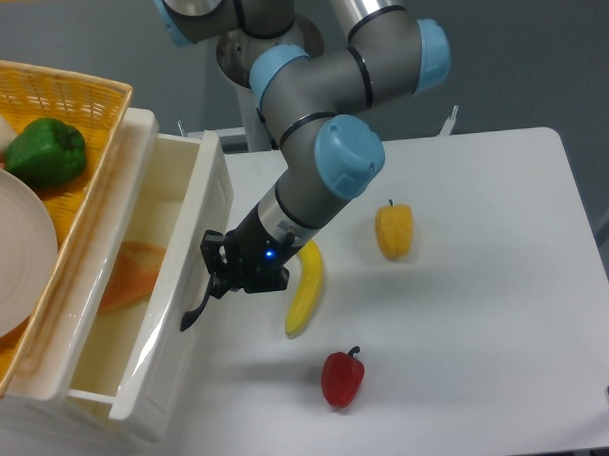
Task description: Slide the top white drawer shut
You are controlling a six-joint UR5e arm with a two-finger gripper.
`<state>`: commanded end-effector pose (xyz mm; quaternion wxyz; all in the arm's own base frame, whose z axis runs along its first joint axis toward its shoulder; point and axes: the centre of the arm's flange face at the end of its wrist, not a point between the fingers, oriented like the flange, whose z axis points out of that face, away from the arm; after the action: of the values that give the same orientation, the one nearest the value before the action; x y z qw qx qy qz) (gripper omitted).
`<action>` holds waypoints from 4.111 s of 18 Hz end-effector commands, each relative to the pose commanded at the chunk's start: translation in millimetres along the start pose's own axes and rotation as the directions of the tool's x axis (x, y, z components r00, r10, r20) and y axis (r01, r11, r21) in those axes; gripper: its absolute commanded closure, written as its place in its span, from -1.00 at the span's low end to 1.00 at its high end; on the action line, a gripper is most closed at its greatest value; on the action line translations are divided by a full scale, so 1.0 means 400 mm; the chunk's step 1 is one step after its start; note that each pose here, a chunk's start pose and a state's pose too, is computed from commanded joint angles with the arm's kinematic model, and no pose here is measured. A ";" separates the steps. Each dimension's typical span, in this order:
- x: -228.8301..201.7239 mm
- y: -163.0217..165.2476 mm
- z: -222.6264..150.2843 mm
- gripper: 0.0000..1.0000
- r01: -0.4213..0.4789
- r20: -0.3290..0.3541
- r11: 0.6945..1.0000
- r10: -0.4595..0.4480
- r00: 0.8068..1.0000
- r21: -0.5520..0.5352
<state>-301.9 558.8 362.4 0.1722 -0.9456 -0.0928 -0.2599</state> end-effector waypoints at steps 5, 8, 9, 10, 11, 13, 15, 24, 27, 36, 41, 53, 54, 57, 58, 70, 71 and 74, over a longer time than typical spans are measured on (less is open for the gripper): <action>0.025 -0.006 0.018 0.83 -0.001 -0.004 1.000 0.001 1.000 -0.011; 0.028 -0.005 0.023 0.82 0.002 -0.006 1.000 -0.002 1.000 -0.015; 0.029 -0.003 0.024 0.81 0.002 -0.006 1.000 -0.002 1.000 -0.015; 0.030 0.001 0.029 0.81 0.004 -0.007 1.000 -0.004 1.000 -0.019; 0.044 0.000 0.032 0.81 -0.003 -0.008 1.000 0.003 1.000 -0.021; 0.058 -0.002 0.042 0.80 -0.010 -0.011 1.000 0.010 1.000 -0.026; 0.061 0.001 0.049 0.79 -0.010 -0.014 0.999 0.009 1.000 -0.031; 0.088 -0.008 0.073 0.78 -0.008 -0.015 0.999 0.008 1.000 -0.040; 0.089 -0.008 0.072 0.77 0.002 -0.015 0.999 -0.002 1.000 -0.038; 0.078 -0.006 0.074 0.71 0.000 -0.014 0.999 0.000 1.000 -0.039; 0.016 0.003 0.014 0.62 0.029 0.016 1.000 -0.029 0.999 -0.009; -0.304 0.144 -0.239 -0.16 0.091 0.199 0.995 -0.096 0.975 0.033; -0.333 0.162 -0.258 -0.25 0.087 0.210 0.996 -0.092 0.973 0.032; -0.416 0.227 -0.312 -0.61 0.071 0.259 0.997 -0.070 0.963 0.004; -0.442 0.249 -0.331 -0.76 0.070 0.276 0.997 -0.065 0.959 -0.008; -0.709 0.451 -0.460 -1.00 -0.131 0.343 0.952 0.225 0.912 -0.276; -0.731 0.464 -0.476 -1.00 -0.155 0.346 0.946 0.252 0.904 -0.285; -0.798 0.497 -0.515 -1.00 -0.209 0.362 0.930 0.315 0.878 -0.302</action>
<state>-614.3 270.7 306.1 0.0608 -0.9965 0.0375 -0.0429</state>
